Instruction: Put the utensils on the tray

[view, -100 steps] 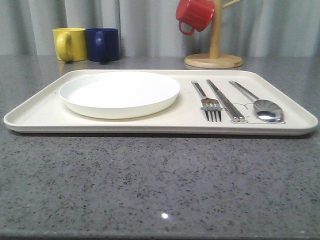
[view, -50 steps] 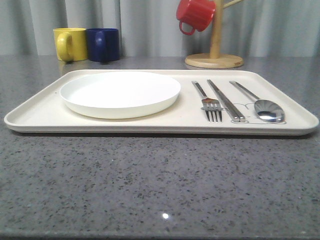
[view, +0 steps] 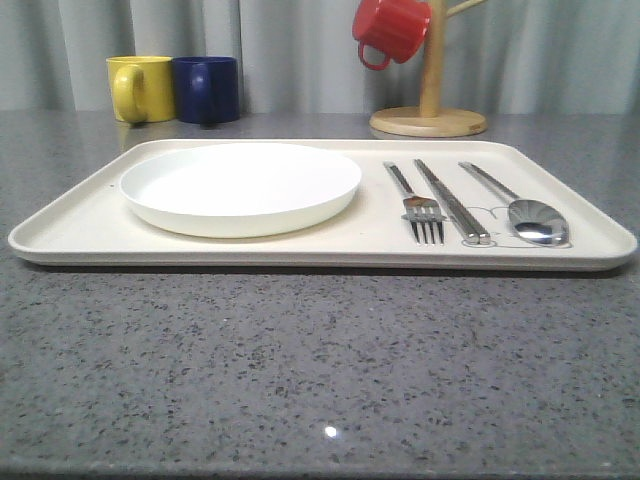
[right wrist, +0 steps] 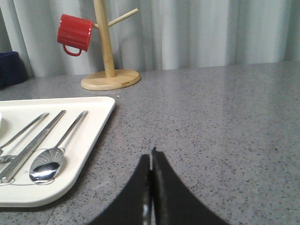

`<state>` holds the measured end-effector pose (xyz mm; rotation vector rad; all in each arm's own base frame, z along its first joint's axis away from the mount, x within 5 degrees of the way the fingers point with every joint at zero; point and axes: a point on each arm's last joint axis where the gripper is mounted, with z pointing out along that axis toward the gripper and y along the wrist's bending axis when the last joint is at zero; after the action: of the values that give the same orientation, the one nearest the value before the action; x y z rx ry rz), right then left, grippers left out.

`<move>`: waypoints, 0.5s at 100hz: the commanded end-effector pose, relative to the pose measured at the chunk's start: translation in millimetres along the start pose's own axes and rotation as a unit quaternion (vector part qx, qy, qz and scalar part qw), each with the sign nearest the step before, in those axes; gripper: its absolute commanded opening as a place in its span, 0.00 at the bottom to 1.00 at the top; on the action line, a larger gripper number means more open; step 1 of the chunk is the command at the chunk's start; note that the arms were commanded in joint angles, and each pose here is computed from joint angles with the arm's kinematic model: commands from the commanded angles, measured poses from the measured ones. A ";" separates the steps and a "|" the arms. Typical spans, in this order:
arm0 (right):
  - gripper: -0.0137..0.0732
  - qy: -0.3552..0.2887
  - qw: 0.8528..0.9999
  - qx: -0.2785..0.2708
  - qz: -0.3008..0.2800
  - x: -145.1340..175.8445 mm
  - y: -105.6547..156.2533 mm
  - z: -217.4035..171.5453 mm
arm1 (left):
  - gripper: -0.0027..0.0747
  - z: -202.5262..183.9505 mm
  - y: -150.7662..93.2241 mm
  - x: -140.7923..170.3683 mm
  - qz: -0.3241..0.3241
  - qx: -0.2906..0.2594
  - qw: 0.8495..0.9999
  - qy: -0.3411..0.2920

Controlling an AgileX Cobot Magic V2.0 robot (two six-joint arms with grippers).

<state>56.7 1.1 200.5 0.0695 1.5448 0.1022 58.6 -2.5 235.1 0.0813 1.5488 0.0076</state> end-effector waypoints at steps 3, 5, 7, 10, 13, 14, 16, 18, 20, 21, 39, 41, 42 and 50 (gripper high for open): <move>0.08 -0.062 0.998 -0.004 -0.003 -14.8 1.4 -3.0 | 0.01 -3.2 -0.6 -3.5 -0.004 0.001 0.998 -0.060; 0.08 -0.062 0.998 -0.004 -0.003 -14.8 1.4 -3.0 | 0.01 -3.6 -0.7 -0.7 -0.004 0.001 0.998 -0.060; 0.08 -0.062 0.998 -0.004 -0.003 -14.8 1.4 -3.0 | 0.01 -4.0 -0.9 1.7 -0.004 0.001 0.998 -0.059; 0.08 -0.062 0.998 -0.004 -0.003 -14.8 1.4 -3.0 | 0.01 -4.5 -1.1 4.9 -0.004 0.001 0.998 -0.060; 0.08 -0.062 0.998 -0.004 -0.003 -14.8 1.4 -3.0 | 0.01 -5.2 -1.2 7.8 -0.004 0.001 0.998 -0.061; 0.08 -0.062 0.998 -0.004 -0.003 -14.8 1.4 -3.0 | 0.01 -5.1 -1.3 9.4 -0.004 0.001 0.998 -0.061; 0.08 -0.062 0.998 -0.004 -0.003 -14.8 1.4 -3.0 | 0.01 -5.7 -1.4 10.3 -0.004 0.001 0.998 -0.065; 0.08 -0.062 0.998 -0.004 -0.003 -14.8 1.4 -3.0 | 0.01 -6.0 -1.6 12.3 -0.004 0.001 0.998 -0.068; 0.08 -0.062 0.998 -0.004 -0.003 -14.8 1.4 -3.0 | 0.01 -6.4 -1.8 14.3 -0.004 0.001 0.998 -0.070; 0.08 -0.062 0.998 -0.004 -0.003 -14.8 1.4 -3.0 | 0.01 -6.4 -1.9 15.7 -0.004 0.001 0.997 -0.071; 0.08 -0.062 0.998 -0.004 -0.003 -14.8 1.4 -3.0 | 0.01 -5.2 -2.8 25.6 -0.005 0.003 0.997 -0.072; 0.08 -0.062 0.998 -0.004 -0.003 -14.8 1.4 -3.0 | 0.01 -5.2 -2.8 25.6 -0.005 0.003 0.997 -0.072; 0.08 -0.062 0.998 -0.004 -0.003 -14.8 1.4 -3.0 | 0.01 -5.2 -2.8 25.6 -0.005 0.003 0.997 -0.072; 0.08 -0.062 0.998 -0.004 -0.003 -14.8 1.4 -3.0 | 0.01 -5.2 -2.8 25.6 -0.005 0.003 0.997 -0.072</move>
<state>56.7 1.1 200.5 0.0695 1.5448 0.1022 55.5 -2.9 213.8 0.0827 1.4846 0.0034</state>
